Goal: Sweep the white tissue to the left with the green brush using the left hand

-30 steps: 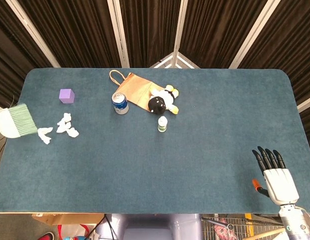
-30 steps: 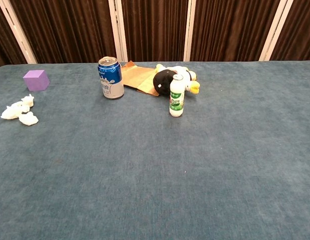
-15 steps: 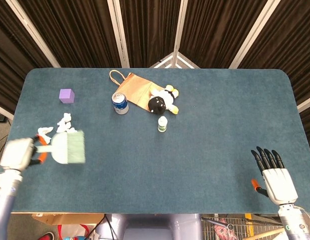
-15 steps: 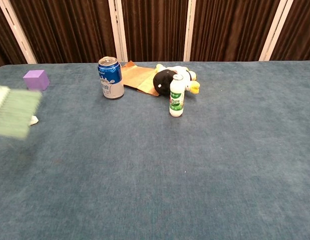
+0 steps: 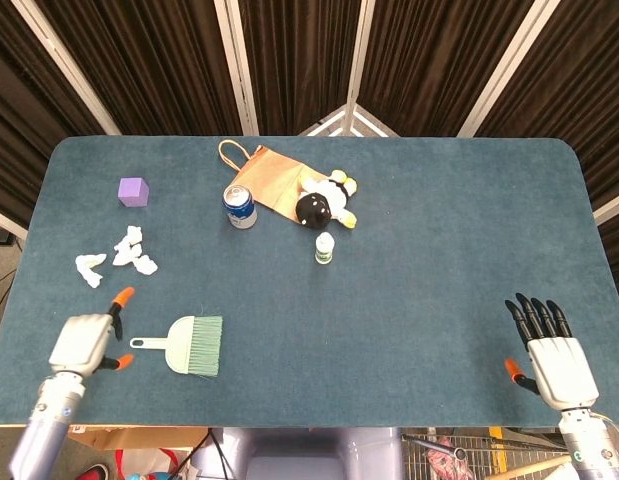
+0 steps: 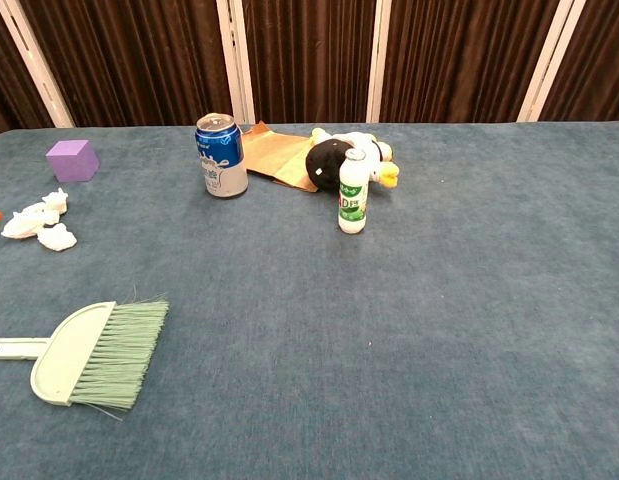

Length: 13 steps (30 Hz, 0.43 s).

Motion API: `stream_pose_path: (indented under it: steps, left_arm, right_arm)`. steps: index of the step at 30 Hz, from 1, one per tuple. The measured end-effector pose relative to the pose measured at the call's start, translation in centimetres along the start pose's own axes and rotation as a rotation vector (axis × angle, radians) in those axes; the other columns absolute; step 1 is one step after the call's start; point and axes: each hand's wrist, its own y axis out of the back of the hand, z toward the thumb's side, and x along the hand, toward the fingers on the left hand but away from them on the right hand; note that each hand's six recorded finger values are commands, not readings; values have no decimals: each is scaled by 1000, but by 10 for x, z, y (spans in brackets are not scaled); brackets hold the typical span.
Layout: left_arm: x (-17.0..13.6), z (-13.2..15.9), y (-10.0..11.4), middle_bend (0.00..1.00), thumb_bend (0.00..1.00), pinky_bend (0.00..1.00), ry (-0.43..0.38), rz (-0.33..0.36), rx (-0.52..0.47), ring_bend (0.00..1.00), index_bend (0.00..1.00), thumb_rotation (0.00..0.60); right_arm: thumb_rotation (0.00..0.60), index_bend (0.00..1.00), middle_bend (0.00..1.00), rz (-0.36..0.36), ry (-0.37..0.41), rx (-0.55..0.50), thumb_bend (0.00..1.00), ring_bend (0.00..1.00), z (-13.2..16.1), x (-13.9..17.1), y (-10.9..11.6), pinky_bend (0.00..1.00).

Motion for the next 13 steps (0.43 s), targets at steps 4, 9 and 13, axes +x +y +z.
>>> stream_pose_path:
  steps: [4,9,13]
  left_arm:
    - [-11,-17,17,57,0,245,15,59,-34,105,0,600]
    - [-30,-36,40,0,0,51,-4,185,-81,0,0,600]
    - [-50,-62,63,0,0,42,-26,351,4,0,0,600]
  right_arm:
    - [600,0,0,-2,2,3,322,0,0,0,1,0]
    - [600,0,0,-7,8,9,323,0,1,0,1,0]
    - [600,0,0,-4,10,12,322,0,2,-1,0,0]
